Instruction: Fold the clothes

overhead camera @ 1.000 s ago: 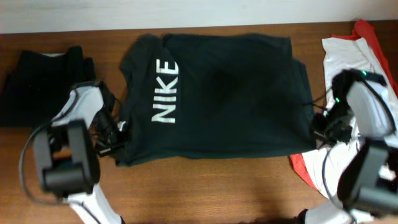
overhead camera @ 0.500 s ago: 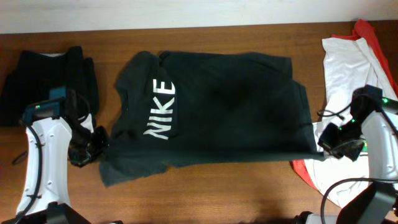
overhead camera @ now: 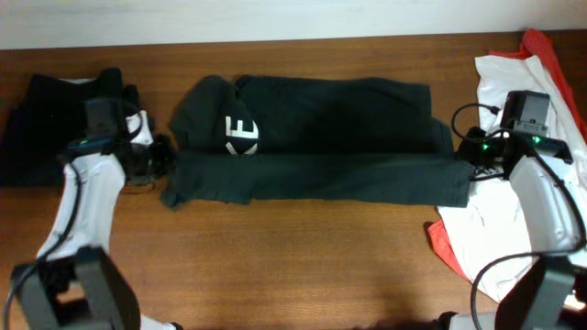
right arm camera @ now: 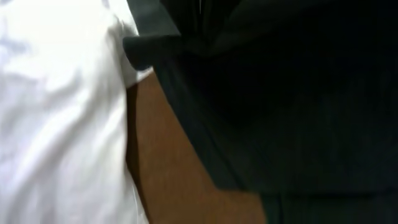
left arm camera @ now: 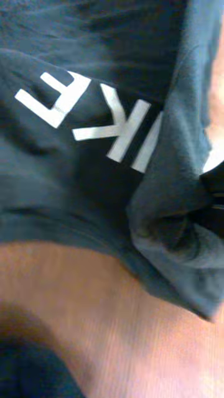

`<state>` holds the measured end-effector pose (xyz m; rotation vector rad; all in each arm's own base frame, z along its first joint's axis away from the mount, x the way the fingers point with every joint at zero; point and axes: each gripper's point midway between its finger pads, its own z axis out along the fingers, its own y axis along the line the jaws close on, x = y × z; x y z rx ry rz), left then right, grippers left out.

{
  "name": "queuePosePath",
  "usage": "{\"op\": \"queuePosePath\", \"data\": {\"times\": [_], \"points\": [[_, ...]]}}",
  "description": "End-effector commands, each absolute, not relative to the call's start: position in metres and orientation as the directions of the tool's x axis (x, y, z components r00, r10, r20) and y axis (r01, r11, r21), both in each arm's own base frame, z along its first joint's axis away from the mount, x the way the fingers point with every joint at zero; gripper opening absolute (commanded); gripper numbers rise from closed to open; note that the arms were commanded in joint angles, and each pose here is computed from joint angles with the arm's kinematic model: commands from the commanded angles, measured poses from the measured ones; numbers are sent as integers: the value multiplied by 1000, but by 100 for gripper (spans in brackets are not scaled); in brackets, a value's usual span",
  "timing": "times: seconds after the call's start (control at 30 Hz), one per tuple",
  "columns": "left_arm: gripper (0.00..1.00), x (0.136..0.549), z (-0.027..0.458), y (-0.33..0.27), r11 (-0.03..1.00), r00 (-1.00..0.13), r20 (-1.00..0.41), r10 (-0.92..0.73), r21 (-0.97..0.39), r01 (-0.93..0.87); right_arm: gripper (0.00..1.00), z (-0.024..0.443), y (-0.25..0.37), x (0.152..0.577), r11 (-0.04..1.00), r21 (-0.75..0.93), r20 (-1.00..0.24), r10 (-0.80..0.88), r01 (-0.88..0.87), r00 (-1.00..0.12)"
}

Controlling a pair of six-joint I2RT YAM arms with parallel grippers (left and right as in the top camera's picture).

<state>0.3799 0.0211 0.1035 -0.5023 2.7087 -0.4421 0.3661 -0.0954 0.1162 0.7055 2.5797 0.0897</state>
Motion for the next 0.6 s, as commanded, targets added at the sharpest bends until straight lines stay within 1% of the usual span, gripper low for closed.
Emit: {"op": "queuePosePath", "data": {"times": [0.0,0.23,0.33,0.37,0.47,0.5,0.53,0.57], "points": [[0,398,76,16,888,-882,-270,-386,-369,-275,5,98,-102,379,862,167,-412,502,479,-760],[0,409,51,13,888,-889,-255,-381,-368,-275,5,80,-100,401,866,210,-427,499,454,-754],[1,421,54,15,891,-874,-303,-380,-374,-258,4,79,-104,414,869,223,-465,494,443,-735],[3,426,56,16,892,-867,-323,-379,-377,-249,5,80,-105,418,869,225,-476,492,440,-729],[22,442,64,19,897,-840,-392,-374,-383,-220,5,84,-108,429,873,234,-516,485,429,-706],[28,445,66,19,898,-834,-407,-373,-384,-214,9,84,-108,431,873,235,-522,484,427,-702],[38,449,68,20,899,-826,-423,-372,-386,-207,20,84,-108,432,873,236,-525,484,426,-700],[54,451,69,20,900,-822,-433,-370,-386,-202,34,84,-108,431,873,236,-524,483,426,-701]]}}
